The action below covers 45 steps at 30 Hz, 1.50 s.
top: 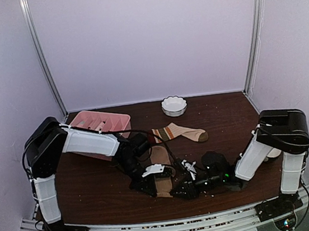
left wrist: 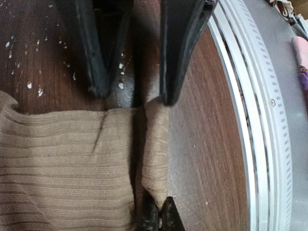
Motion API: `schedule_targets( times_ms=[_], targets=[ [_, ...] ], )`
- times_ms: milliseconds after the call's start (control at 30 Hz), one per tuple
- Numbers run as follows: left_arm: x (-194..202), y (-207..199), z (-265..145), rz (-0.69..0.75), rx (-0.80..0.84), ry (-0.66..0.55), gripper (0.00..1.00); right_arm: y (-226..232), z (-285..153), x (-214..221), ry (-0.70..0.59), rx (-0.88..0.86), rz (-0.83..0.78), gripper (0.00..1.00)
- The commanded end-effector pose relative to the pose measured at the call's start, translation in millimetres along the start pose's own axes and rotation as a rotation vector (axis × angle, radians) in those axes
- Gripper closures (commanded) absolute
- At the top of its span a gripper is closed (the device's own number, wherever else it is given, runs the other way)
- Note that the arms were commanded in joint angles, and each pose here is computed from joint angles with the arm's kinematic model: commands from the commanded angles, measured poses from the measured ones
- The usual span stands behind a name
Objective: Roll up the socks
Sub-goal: Roll the sock at the center of the board.
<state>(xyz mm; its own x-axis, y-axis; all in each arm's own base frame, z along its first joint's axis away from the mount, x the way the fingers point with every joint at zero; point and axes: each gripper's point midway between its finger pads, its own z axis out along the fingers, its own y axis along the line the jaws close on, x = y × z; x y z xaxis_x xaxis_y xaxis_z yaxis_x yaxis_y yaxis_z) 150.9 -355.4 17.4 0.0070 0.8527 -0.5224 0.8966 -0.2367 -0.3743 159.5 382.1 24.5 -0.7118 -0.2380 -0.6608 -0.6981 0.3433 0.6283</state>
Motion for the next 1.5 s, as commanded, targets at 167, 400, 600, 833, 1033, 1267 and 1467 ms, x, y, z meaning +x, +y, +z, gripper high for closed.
schedule_targets(
  times_ms=[167, 400, 600, 833, 1033, 1267, 1467],
  targets=[
    [19, 4, -1, -0.237, 0.103, 0.074, 1.00, -60, -64, 57, 0.101, 0.382, -0.045, 0.03],
    [26, 23, 0, -0.331, 0.069, 0.129, 1.00, -67, -121, -1, -0.164, 0.719, -0.175, 0.00],
    [36, 37, 0, -0.369, 0.023, 0.182, 1.00, -48, -153, -25, -0.380, 0.694, -0.280, 0.00],
    [49, 42, 9, -0.428, 0.046, 0.239, 1.00, -2, -94, -13, -0.109, 0.648, -0.796, 0.08],
    [50, 41, 12, -0.453, 0.085, 0.221, 1.00, 27, -30, -8, 0.011, 0.439, -0.942, 0.40],
    [50, 39, 11, -0.449, 0.107, 0.218, 1.00, 36, 20, -11, 0.078, 0.340, -1.009, 0.56],
    [50, 38, 11, -0.445, 0.117, 0.213, 1.00, 22, 33, -6, 0.138, 0.330, -1.015, 0.67]
  ],
)
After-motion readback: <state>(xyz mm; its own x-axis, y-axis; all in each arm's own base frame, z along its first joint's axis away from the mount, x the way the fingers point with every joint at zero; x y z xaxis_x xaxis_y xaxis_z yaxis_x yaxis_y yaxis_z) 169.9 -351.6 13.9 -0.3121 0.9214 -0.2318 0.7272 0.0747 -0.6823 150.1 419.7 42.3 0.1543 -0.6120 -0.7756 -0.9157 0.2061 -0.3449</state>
